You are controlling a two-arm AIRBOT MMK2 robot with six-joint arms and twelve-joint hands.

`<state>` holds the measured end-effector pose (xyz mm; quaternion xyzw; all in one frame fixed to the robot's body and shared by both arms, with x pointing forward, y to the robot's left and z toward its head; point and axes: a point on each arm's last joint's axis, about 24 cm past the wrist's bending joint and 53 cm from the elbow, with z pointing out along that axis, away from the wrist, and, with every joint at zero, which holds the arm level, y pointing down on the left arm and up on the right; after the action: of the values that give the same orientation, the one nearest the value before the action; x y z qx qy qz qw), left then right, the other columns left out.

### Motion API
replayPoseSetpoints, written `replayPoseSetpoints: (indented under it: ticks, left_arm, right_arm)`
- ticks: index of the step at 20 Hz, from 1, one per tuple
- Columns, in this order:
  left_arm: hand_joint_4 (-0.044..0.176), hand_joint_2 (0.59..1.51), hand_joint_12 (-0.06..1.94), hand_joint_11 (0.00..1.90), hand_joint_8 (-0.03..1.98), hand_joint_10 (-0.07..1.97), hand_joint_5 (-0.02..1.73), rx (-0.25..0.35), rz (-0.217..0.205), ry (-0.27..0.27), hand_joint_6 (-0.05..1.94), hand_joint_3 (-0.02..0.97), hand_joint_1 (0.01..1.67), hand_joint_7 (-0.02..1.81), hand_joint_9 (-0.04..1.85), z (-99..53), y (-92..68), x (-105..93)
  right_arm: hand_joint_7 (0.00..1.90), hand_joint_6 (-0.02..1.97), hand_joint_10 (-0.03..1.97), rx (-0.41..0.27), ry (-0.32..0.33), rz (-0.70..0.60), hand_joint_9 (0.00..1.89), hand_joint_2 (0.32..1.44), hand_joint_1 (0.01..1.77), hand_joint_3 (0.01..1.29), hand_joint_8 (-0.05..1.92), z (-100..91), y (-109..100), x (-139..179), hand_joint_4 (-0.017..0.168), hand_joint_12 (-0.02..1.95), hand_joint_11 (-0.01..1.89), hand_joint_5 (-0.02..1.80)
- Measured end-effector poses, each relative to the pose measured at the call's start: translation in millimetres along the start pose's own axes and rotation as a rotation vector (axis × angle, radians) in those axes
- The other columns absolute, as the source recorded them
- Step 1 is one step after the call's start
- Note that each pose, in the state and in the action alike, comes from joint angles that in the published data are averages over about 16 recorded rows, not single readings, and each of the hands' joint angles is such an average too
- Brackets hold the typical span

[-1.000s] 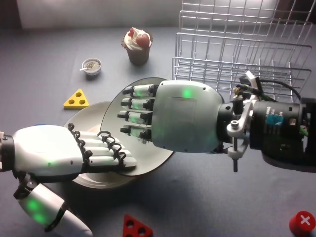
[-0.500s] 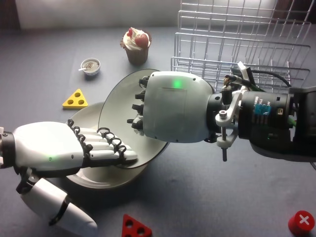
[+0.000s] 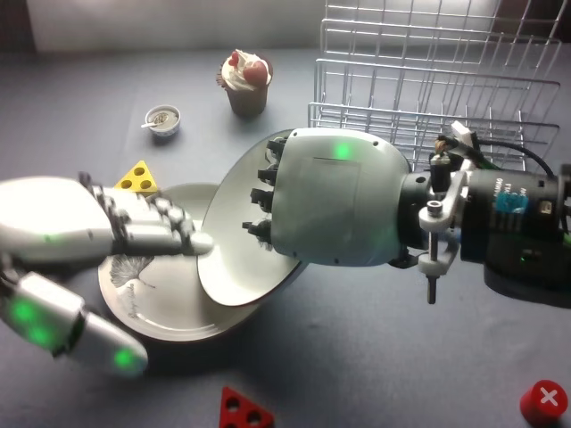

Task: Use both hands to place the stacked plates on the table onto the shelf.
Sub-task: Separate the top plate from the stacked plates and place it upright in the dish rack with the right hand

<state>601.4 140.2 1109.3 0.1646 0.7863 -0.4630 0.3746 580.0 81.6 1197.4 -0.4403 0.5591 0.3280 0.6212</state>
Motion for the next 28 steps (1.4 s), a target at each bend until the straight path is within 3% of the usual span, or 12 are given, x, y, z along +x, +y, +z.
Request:
replayPoseSetpoints:
  ticks: [9,15,28]
  left_arm:
    - [-0.001,0.922,0.02,0.16,0.0,0.01,0.13,-0.036,0.007,-0.116,0.01,-0.001,0.03,0.14,0.13,-39.2,4.9,-49.1]
    - [-0.001,0.924,0.02,0.16,0.0,0.01,0.12,-0.075,0.016,-0.172,0.01,-0.001,0.03,0.13,0.13,-64.4,12.4,-73.0]
    - [0.0,0.923,0.02,0.16,0.0,0.01,0.12,-0.133,0.036,-0.257,0.01,-0.001,0.03,0.14,0.13,-104.3,22.5,-108.3]
  right_arm:
    - [1.2,0.75,0.58,0.054,-0.064,0.15,1.18,0.9,1.4,0.01,0.38,-17.8,-7,-46,-0.001,0.95,1.09,1.04]
    - [1.18,0.78,0.58,0.122,-0.134,0.284,1.17,0.9,1.42,0.02,0.42,-32.0,-28,-90,-0.002,1.13,1.05,1.05]
    - [1.18,0.78,0.54,0.254,-0.253,0.562,1.21,0.9,1.42,0.01,0.4,-71.3,-82,-142,-0.002,1.17,1.04,1.05]
